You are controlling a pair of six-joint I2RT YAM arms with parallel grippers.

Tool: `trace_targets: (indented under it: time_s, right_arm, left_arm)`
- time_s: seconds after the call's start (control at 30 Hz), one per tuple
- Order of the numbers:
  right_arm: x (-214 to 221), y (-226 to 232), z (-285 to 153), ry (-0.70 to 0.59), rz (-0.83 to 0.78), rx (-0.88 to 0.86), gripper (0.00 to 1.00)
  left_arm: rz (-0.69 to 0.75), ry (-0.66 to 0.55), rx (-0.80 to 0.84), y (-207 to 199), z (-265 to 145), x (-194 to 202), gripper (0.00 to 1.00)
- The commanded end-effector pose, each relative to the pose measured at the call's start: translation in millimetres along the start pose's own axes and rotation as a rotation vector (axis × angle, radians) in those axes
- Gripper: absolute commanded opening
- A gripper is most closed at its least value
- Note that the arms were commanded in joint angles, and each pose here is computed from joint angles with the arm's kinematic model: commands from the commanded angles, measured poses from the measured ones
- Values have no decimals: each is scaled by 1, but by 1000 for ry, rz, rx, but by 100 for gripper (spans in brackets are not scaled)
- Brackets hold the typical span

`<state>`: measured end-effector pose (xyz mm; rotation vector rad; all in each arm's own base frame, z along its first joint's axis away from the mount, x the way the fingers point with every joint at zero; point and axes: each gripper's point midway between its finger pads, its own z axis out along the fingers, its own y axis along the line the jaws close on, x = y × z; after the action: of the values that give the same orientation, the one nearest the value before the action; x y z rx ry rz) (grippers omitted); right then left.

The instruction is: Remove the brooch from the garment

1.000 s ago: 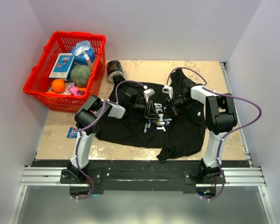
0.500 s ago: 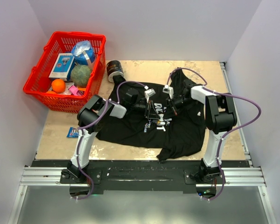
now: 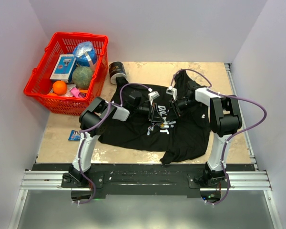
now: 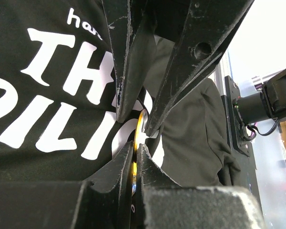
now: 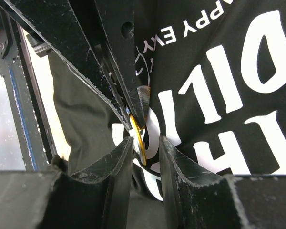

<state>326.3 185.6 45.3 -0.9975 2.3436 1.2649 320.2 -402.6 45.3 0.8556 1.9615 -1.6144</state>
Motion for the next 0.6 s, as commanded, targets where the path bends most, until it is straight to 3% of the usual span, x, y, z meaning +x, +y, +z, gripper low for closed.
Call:
trace_targets:
  time_s: [0.0,0.43,0.57]
  right_arm:
    - [-9,9,1,-24,-48,-46,32]
    - [-1,14,3,5,-51,-85,33]
    - [-1,14,3,9,-56,-84,28]
  left_arm:
    - [52,-20,42,-10,5,-13,0]
    - [39,-25,27,-7,6,-14,0]
    - [39,-24,28,-7,6,-14,0]
